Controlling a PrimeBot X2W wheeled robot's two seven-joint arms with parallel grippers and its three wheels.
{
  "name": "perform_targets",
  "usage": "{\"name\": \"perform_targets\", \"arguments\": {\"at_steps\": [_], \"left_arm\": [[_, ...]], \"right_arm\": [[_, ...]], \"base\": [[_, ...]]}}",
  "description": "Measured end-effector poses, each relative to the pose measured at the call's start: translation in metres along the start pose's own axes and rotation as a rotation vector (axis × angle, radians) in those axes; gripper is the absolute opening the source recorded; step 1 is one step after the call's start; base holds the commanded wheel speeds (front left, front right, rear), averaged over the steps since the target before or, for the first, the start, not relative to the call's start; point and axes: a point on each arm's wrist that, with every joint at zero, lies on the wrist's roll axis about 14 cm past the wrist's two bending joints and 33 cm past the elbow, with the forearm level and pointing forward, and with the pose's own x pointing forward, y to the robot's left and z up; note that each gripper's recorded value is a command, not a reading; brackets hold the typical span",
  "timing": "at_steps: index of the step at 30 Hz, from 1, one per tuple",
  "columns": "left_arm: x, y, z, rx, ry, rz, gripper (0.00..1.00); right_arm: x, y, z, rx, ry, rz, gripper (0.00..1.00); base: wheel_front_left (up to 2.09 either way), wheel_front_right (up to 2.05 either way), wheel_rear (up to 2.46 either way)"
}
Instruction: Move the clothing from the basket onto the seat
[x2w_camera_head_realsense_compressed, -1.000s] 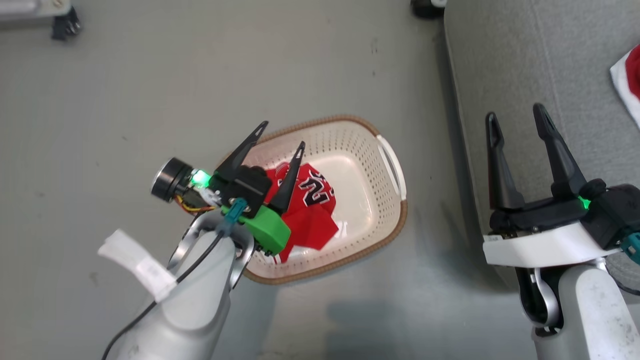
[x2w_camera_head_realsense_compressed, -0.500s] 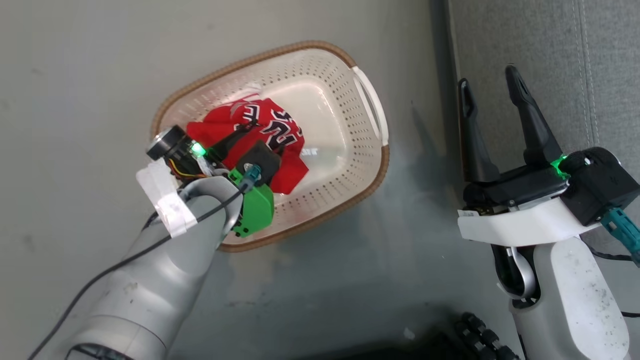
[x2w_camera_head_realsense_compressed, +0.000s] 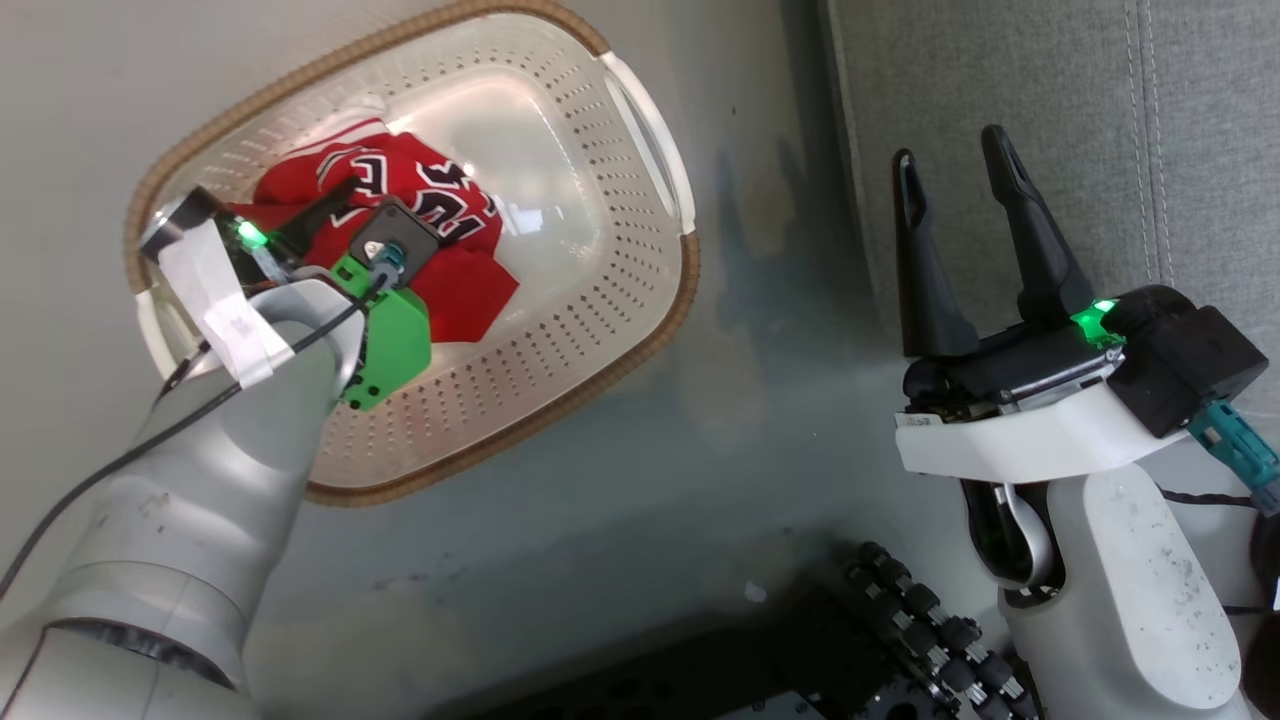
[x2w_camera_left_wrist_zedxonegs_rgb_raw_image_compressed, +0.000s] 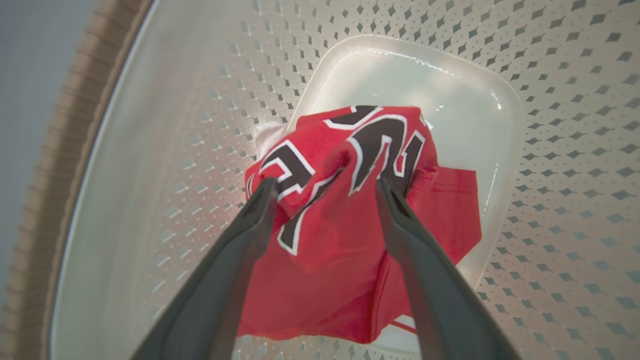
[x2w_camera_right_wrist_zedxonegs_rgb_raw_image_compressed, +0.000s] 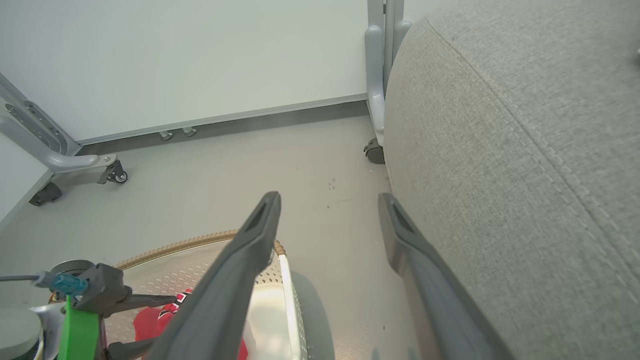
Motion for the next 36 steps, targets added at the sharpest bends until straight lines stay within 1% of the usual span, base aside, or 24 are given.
{"name": "perform_targets", "arguments": {"at_steps": [6, 9, 13, 15, 18, 23, 29, 36], "left_arm": [[0.018, 0.003, -0.022, 0.038, 0.081, 0.013, 1.0], [0.026, 0.0, -0.029, 0.08, 0.118, 0.008, 1.0], [0.033, -0.008, -0.04, 0.087, 0.179, -0.014, 1.0], [0.035, -0.011, -0.044, 0.09, 0.202, -0.025, 0.0], [0.037, -0.015, -0.045, 0.098, 0.215, -0.037, 0.0], [0.036, -0.016, -0.036, 0.087, 0.186, -0.041, 0.0], [0.026, -0.017, -0.019, -0.005, 0.1, -0.023, 0.0], [0.001, -0.025, 0.008, -0.159, -0.024, 0.017, 0.0]], "right_arm": [[-0.001, -0.01, -0.011, 0.006, 0.029, -0.027, 1.0], [-0.003, -0.013, -0.017, 0.009, 0.046, -0.037, 1.0], [-0.005, -0.017, -0.023, 0.011, 0.061, -0.049, 1.0], [-0.005, -0.019, -0.024, 0.012, 0.065, -0.054, 1.0], [-0.006, -0.021, -0.024, 0.008, 0.068, -0.059, 1.0], [-0.006, -0.02, -0.018, 0.006, 0.052, -0.057, 1.0], [-0.004, -0.015, -0.004, -0.007, 0.016, -0.041, 1.0], [-0.003, -0.008, 0.021, -0.028, -0.047, -0.02, 1.0]], "base": [[0.0, 0.0, 0.0], [0.0, 0.0, 0.0], [0.0, 0.0, 0.0], [0.0, 0.0, 0.0], [0.0, 0.0, 0.0], [0.0, 0.0, 0.0], [0.0, 0.0, 0.0], [0.0, 0.0, 0.0]]}}
